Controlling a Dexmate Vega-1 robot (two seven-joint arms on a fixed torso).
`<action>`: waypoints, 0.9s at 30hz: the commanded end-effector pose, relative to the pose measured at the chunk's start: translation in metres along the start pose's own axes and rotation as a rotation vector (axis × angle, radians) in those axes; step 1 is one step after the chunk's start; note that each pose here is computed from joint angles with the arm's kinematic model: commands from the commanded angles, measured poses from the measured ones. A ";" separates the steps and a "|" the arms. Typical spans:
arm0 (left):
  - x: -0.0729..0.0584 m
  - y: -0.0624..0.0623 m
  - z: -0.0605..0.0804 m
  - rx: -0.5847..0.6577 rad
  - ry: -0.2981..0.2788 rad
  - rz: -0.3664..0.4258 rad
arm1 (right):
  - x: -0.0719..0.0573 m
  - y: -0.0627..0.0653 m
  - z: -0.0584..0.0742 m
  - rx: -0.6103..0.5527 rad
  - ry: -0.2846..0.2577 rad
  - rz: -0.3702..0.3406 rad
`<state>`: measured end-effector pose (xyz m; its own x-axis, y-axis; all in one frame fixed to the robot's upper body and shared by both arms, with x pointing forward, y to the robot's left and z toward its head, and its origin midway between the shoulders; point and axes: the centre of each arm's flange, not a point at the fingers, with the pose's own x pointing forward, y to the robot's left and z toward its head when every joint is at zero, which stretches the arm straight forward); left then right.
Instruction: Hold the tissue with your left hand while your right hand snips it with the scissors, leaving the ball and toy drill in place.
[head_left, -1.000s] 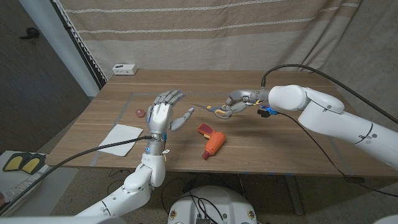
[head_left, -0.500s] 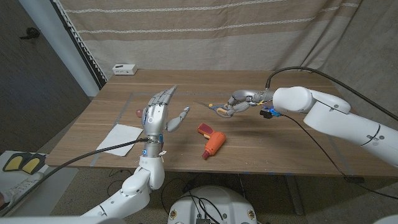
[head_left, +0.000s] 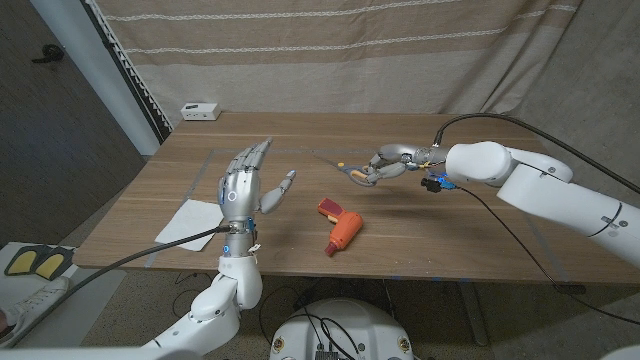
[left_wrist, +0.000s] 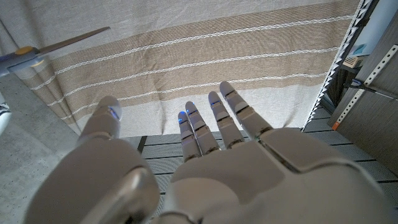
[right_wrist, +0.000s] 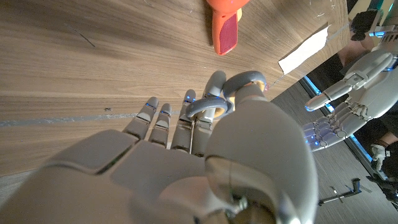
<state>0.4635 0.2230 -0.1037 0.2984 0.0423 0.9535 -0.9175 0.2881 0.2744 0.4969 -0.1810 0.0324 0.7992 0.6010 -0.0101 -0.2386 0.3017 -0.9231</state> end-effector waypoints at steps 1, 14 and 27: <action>-0.003 0.004 0.003 -0.049 0.026 0.015 | -0.004 -0.004 -0.005 0.118 -0.045 0.003; -0.006 0.007 0.007 -0.075 0.049 0.022 | -0.007 -0.009 -0.015 0.274 -0.115 0.027; 0.002 0.009 0.005 -0.086 0.036 0.028 | -0.004 -0.009 -0.025 0.403 -0.162 0.054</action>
<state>0.4548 0.2205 -0.1032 0.2893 0.0950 0.9525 -0.9029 0.3577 0.2385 0.5051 -0.2007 0.0321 0.7275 0.6859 0.0185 -0.4231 0.4696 -0.7749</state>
